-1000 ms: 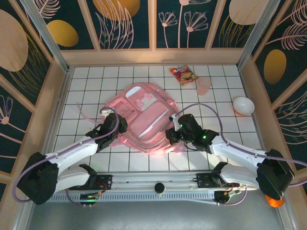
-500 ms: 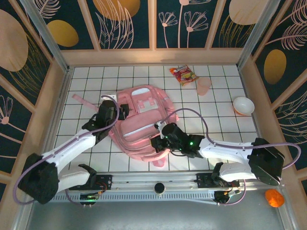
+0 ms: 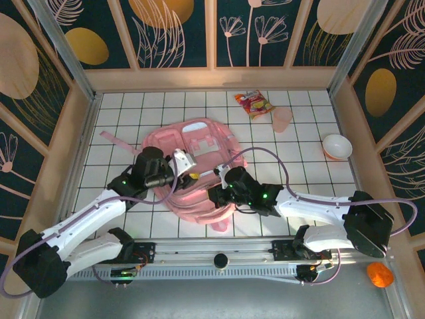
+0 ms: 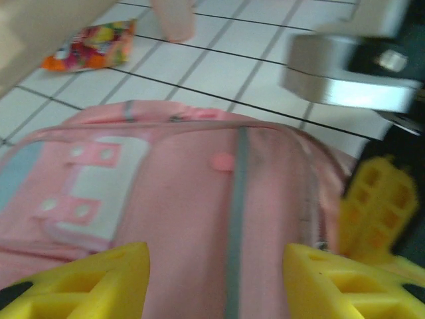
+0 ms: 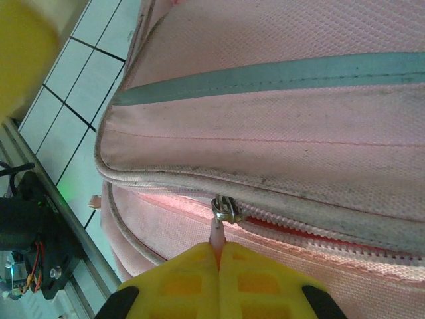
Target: Pack books, pencil case, and school supplies into a backpack
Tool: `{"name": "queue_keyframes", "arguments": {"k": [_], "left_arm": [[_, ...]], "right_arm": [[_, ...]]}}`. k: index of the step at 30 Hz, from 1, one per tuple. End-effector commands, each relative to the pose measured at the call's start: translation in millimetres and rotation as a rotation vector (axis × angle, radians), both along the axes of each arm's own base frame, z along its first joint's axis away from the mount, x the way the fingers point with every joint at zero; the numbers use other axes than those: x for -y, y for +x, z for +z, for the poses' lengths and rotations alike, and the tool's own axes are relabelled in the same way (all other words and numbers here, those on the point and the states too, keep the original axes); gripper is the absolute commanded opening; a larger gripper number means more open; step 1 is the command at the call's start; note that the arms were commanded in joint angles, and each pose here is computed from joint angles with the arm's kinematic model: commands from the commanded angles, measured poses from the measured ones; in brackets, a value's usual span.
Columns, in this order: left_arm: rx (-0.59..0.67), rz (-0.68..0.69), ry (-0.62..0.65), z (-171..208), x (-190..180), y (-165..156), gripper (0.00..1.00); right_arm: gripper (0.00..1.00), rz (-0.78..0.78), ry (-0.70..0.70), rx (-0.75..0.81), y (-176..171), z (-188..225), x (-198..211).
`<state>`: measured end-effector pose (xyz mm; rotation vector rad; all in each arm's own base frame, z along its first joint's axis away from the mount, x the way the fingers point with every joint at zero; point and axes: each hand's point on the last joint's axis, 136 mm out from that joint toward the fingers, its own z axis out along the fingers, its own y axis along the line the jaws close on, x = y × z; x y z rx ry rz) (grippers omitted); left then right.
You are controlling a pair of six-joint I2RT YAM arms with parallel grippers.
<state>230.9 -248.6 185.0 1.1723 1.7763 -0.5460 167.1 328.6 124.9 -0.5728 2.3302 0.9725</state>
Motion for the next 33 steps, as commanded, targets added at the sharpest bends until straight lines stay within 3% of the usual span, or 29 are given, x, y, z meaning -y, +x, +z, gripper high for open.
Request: {"name": "queue_keyframes", "arguments": {"k": [1,13,15,17,19,20,29,33], "left_arm": [[-0.052,-0.102,0.052,-26.7,6.7,-21.0,0.55],[-0.089,-0.111,0.135,-60.4,10.3,-19.7,0.52],[-0.088,-0.113,0.157,-63.5,8.8,-19.4,0.38],[-0.084,-0.101,0.172,-64.2,5.6,-18.8,0.17],[-0.074,-0.086,0.186,-63.1,1.3,-18.1,0.03],[-0.072,-0.077,0.197,-63.6,-1.4,-17.7,0.00],[-0.034,-0.079,0.226,-64.4,-10.4,-21.5,0.00],[-0.029,-0.075,0.229,-62.3,-10.6,-19.9,0.00]], "right_arm": [[0.00,-0.008,0.101,0.046,10.0,33.6,-10.1],[0.00,-0.007,0.124,0.046,15.4,41.0,-11.2],[0.00,-0.009,0.124,0.046,16.8,42.2,-9.9],[0.00,-0.030,0.105,0.041,21.5,40.7,-2.0],[0.00,-0.061,0.076,0.040,29.0,37.8,10.9],[0.00,-0.078,0.061,0.045,33.2,36.9,19.3],[0.00,-0.252,-0.012,0.059,76.3,24.3,103.4],[0.00,-0.186,0.033,0.050,76.4,29.6,98.8]]}}
